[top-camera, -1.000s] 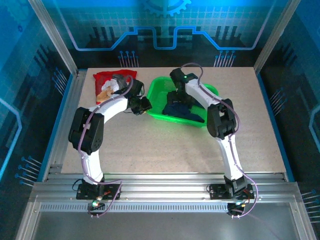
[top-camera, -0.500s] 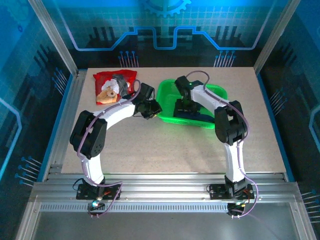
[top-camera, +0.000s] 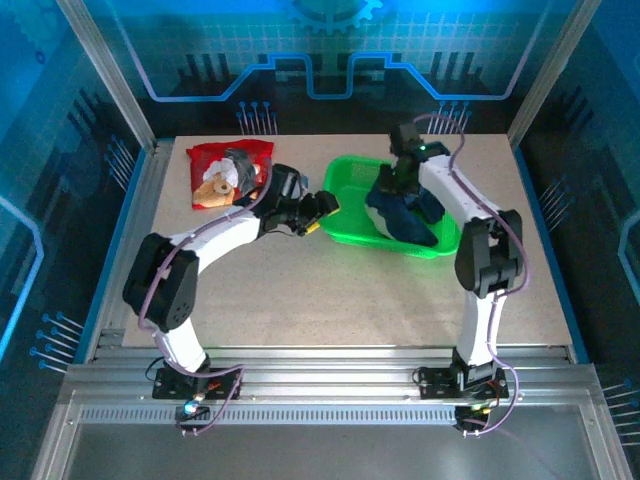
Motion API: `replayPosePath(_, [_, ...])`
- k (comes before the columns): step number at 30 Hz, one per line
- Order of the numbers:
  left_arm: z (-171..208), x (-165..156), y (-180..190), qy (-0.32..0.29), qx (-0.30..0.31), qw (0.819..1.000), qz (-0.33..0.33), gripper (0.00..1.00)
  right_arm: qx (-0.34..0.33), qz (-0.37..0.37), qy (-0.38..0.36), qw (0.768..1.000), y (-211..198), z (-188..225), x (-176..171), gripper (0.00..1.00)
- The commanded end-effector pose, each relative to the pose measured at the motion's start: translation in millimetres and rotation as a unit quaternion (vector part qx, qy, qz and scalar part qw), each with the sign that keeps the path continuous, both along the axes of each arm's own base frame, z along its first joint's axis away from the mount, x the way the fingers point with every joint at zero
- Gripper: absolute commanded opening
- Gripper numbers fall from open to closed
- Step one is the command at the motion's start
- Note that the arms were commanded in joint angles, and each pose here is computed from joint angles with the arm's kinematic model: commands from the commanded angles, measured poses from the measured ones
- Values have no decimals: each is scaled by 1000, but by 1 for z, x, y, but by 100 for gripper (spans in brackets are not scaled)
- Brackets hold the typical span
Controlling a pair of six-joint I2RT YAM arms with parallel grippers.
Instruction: Fold and stack the t-shirts
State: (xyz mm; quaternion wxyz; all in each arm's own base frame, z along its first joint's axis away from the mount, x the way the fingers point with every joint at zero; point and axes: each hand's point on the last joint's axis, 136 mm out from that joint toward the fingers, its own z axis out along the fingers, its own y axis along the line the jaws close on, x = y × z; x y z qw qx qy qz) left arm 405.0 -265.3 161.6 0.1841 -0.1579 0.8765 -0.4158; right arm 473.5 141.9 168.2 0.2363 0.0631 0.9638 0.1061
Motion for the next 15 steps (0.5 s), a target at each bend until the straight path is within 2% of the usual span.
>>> replayPosePath(1, [74,9,25,-91,-32,995,7,90,89,88,-168,978,39,151,-2,0])
replayPosePath(4, [115,10,61,-144,-15,989,39,99,148,158,-243,945,72,231,-25,0])
replayPosePath(8, [149,5,104,-190,27,978,75,99,208,239,-333,888,115,327,-69,0])
replayPosePath(13, [171,-12,172,-208,107,959,161,99,317,299,-384,814,155,407,-120,0])
replayPosePath(15, [182,-22,200,-211,130,947,204,99,351,319,-387,791,170,425,-137,0])
